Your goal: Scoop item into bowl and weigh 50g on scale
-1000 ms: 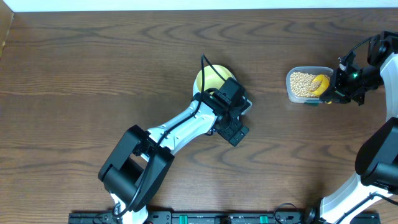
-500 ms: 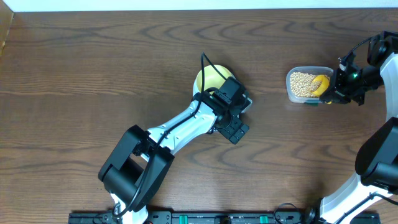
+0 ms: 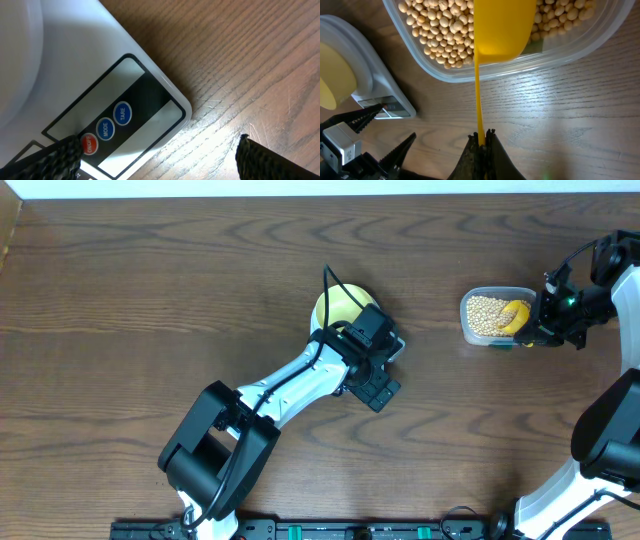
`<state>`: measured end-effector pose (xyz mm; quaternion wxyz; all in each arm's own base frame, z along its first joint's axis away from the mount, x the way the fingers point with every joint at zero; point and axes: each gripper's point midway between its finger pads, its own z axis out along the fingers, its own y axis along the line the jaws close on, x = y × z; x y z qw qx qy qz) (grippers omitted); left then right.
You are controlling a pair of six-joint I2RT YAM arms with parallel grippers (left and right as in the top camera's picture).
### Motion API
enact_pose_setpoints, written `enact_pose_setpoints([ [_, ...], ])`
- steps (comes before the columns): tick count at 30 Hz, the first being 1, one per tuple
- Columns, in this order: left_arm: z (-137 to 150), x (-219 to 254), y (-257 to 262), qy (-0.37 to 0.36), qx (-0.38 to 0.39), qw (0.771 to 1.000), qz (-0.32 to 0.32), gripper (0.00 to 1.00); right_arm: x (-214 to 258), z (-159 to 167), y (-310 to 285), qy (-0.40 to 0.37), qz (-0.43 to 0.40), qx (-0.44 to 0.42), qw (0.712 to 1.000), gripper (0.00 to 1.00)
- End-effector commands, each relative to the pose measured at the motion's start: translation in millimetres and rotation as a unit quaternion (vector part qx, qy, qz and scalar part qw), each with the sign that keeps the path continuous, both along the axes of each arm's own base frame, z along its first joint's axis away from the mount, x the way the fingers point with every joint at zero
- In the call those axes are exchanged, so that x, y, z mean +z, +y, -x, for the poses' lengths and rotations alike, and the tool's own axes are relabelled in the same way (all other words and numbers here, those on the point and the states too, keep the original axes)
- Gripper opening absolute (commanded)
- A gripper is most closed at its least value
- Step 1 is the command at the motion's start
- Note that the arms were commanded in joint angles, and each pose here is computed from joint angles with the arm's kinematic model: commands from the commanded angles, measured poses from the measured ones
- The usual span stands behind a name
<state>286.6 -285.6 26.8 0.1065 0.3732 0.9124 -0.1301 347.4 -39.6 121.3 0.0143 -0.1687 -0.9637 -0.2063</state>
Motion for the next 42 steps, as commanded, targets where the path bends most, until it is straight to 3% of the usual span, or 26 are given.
enact_pose_setpoints([
  [1, 4.6, -8.6, 6.0, 0.006, -0.001, 1.000, -0.012, 1.00, 2.0, -5.5, 0.1, -0.005, 0.001, -0.003, 1.000, 0.01],
  [42, 16.8, -26.3, 4.8, 0.044, -0.001, 0.999, -0.009, 1.00, 1.9, -7.1, -0.4, -0.008, 0.002, -0.003, 1.000, 0.01],
])
